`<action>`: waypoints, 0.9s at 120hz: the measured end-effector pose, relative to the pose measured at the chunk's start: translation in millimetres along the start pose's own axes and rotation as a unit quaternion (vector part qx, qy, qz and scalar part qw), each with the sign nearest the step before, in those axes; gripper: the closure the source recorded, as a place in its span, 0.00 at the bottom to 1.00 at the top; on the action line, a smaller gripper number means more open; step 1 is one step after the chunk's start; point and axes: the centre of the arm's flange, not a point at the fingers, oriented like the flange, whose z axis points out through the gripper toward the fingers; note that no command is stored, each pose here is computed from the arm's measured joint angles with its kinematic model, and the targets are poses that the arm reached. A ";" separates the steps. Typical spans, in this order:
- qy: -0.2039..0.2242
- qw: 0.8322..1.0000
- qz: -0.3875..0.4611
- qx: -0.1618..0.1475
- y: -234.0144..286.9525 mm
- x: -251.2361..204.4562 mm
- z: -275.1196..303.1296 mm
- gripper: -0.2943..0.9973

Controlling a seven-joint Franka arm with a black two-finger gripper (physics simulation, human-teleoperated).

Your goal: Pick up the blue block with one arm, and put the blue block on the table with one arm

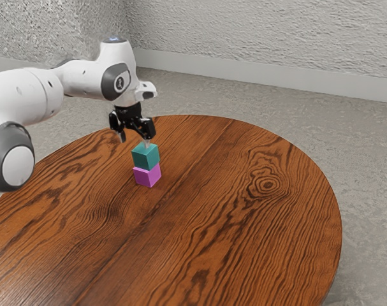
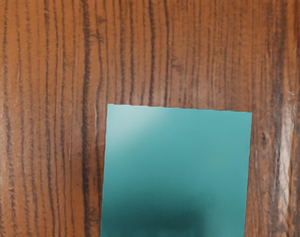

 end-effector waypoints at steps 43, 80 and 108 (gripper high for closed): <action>-0.020 1.000 0.003 -0.002 4.5 9.7 38.6 0.23; -0.025 1.000 0.004 -0.005 5.6 12.3 51.6 0.23; -0.014 1.000 0.003 -0.004 1.9 21.9 51.1 0.23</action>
